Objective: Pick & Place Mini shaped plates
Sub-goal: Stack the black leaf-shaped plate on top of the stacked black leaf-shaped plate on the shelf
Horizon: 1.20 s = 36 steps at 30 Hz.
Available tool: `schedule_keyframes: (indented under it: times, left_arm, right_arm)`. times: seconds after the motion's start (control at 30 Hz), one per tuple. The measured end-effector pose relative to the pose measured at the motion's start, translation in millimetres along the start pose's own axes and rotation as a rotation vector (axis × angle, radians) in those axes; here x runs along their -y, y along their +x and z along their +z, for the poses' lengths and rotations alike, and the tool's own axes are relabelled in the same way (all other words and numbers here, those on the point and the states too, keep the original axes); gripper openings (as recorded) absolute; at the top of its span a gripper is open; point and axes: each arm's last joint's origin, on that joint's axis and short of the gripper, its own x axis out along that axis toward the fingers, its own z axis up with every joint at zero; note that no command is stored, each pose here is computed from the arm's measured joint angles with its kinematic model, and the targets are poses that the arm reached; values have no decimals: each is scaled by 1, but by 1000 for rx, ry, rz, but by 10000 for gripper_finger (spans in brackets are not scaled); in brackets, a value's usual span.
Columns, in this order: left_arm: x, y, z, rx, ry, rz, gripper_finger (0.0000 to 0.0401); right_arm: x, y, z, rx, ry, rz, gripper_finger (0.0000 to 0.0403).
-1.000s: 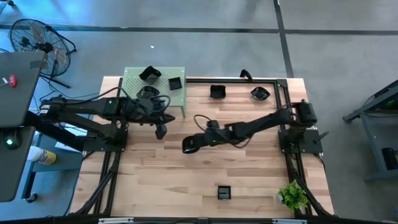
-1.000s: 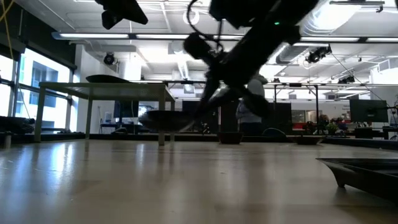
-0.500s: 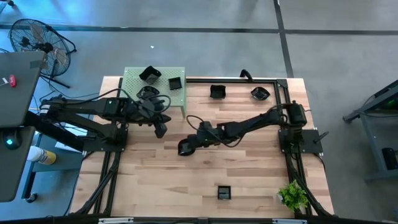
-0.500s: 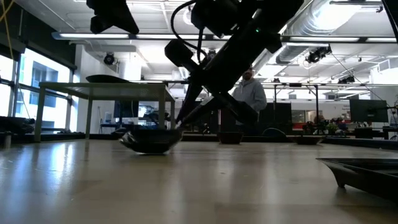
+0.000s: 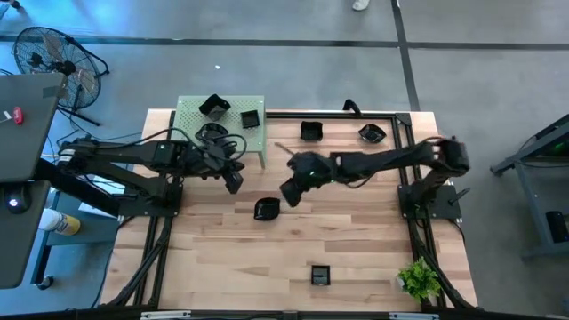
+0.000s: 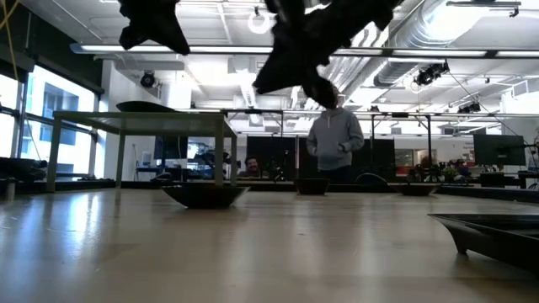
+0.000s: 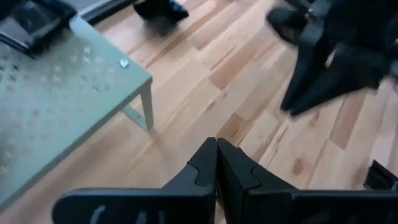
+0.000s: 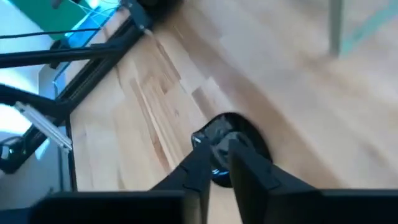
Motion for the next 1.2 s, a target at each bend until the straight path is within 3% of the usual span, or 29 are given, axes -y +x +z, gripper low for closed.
schedule_keyframes:
  times: [0.1,0.27,0.43,0.53,0.83,1.0,1.2]
  left_arm:
    - [5,14,-4,-69,-16,-6,1]
    - [16,48,-17,-232,-28,24,1]
    - [22,86,-32,-323,-54,124,1]
    - [23,100,-46,-299,-59,186,0]
    - [7,115,-101,-206,-208,12,0]
    - [7,120,-107,-218,-279,-25,16]
    - [8,125,-109,-214,-269,-19,77]
  right_arm:
    - [13,-14,-2,37,-55,-14,8]
    - [39,-29,-22,69,-64,52,13]
    - [56,-45,-43,89,-52,114,3]
    - [61,-56,-50,116,-57,121,8]
    - [63,-76,-56,156,-96,143,4]
    - [63,-77,-54,172,-126,147,5]
    - [67,-77,-50,195,-115,136,4]
